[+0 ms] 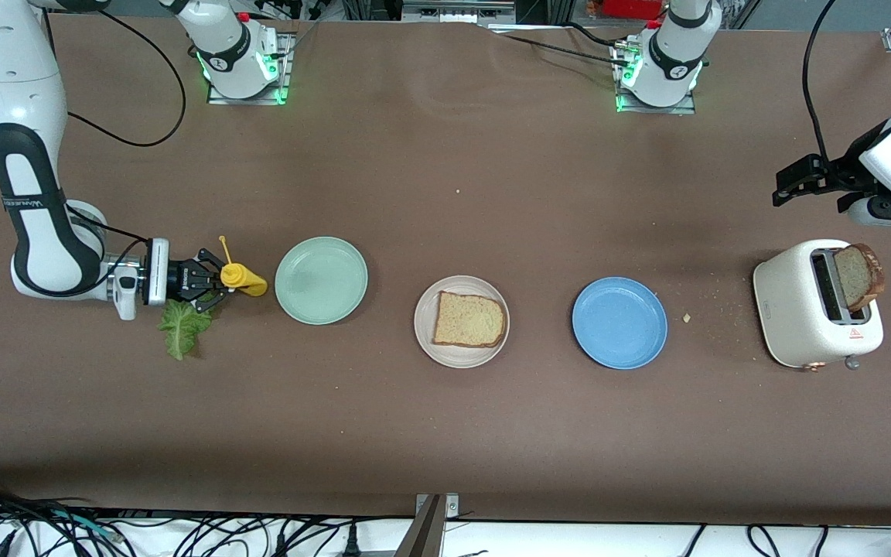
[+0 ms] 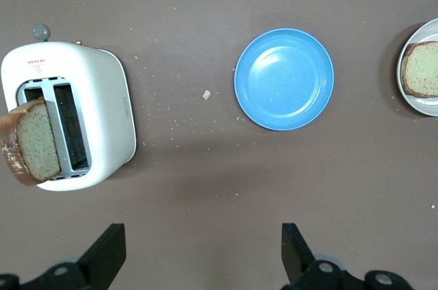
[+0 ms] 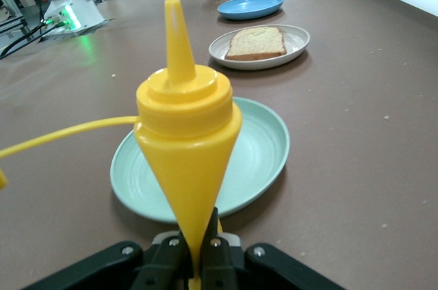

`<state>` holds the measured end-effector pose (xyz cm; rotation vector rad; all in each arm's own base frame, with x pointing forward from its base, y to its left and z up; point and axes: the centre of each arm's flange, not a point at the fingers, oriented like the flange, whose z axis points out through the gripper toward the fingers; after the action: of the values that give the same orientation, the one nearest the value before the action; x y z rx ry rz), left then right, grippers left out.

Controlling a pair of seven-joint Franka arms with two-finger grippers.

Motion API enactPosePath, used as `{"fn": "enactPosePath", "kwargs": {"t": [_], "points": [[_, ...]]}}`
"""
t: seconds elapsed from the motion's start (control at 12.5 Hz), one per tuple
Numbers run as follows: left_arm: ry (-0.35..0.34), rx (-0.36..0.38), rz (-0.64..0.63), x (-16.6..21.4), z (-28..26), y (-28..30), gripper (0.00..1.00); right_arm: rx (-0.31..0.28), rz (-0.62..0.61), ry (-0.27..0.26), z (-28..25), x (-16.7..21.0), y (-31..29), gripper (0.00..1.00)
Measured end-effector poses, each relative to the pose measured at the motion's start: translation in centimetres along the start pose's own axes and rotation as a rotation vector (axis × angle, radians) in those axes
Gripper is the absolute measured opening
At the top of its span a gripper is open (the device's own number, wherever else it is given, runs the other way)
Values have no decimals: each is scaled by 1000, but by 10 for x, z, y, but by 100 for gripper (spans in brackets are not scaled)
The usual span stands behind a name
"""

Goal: Make sandwich in beige plate with both arms
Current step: 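Lift the bottle with the right gripper and tilt it over the bread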

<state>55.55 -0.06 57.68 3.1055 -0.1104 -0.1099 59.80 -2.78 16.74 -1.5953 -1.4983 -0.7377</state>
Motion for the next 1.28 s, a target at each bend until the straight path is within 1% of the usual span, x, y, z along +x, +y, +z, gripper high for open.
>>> {"fn": "enactPosePath", "kwargs": {"t": [0.08, 0.24, 0.56, 0.88, 0.96, 1.04, 1.28], "points": [[0, 0, 0, 0, 0, 0, 100, -4, 24, -14, -1, 12, 4, 5], [0, 0, 0, 0, 0, 0, 100, -16, 89, -67, -2, 39, 10, 5], [0, 0, 1, 0, 0, 0, 100, -41, 192, -226, -5, 97, 21, 5], [0, 0, 1, 0, 0, 1, 100, -80, 262, -382, 9, 161, 33, 5], [0, 0, 1, 0, 0, 1, 100, -85, 273, -433, 14, 178, 35, 5], [-1, 0, 1, 0, 0, 1, 100, -92, 278, -495, 22, 197, 36, 5], [-1, 0, 2, 0, 0, 1, 100, -147, 285, -701, 58, 255, 33, 5]]}}
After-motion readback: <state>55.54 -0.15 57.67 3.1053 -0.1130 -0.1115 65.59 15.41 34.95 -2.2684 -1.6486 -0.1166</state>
